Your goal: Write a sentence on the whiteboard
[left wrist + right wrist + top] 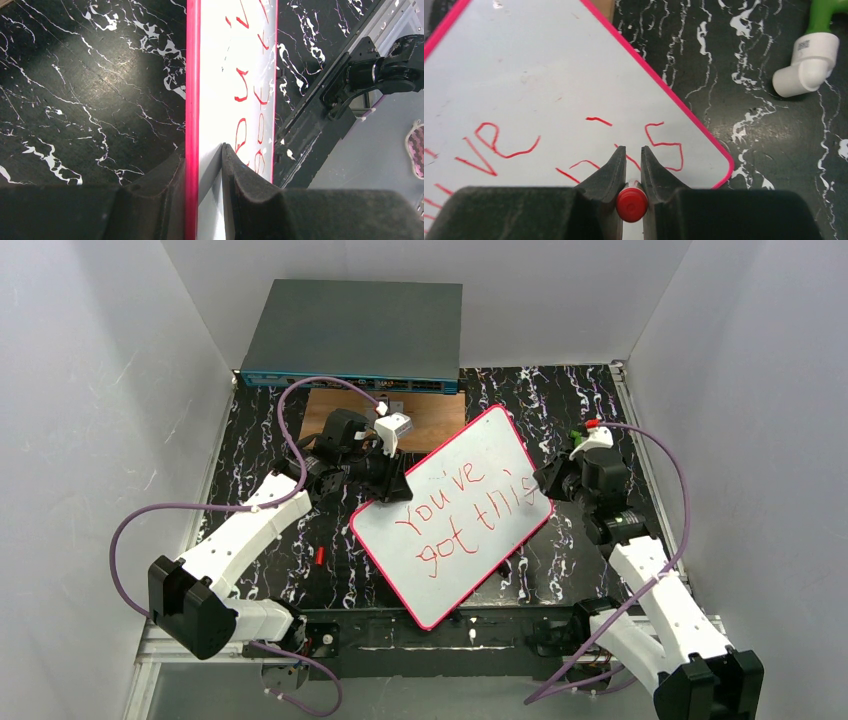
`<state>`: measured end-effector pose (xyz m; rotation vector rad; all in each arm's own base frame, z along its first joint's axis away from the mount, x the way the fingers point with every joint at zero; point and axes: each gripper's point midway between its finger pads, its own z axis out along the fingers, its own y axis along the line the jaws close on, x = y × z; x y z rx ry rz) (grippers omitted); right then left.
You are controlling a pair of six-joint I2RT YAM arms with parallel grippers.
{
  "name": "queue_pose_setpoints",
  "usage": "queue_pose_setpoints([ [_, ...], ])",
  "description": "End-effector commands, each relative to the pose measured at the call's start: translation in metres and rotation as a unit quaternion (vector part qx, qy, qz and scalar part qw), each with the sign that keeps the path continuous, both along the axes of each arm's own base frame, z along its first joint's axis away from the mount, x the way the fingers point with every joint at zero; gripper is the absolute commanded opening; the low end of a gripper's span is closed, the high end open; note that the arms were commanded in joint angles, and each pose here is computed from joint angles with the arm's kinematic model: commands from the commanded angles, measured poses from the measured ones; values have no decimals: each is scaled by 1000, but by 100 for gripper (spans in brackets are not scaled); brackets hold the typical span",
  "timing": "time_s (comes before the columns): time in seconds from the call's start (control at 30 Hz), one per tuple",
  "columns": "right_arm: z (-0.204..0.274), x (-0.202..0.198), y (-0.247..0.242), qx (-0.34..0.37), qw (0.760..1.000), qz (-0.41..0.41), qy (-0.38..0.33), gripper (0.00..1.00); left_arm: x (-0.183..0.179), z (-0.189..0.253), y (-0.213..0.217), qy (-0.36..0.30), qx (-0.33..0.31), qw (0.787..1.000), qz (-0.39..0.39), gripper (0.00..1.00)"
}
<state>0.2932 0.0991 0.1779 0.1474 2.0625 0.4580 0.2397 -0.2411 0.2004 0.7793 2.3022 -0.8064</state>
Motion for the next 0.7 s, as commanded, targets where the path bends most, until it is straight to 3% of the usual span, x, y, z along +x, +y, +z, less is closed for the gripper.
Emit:
queue_pose_setpoints([
  [0.0, 41, -7, 19, 48, 997, 44, -35, 1, 17, -7, 25, -59, 66, 996, 17, 0],
  [0.2, 53, -7, 31, 80, 994, 55, -55, 1, 18, -4, 23, -60, 62, 996, 18, 0],
  [0.67, 69, 0, 77, 84, 990, 92, -67, 1, 18, -5, 22, -60, 59, 996, 19, 0],
])
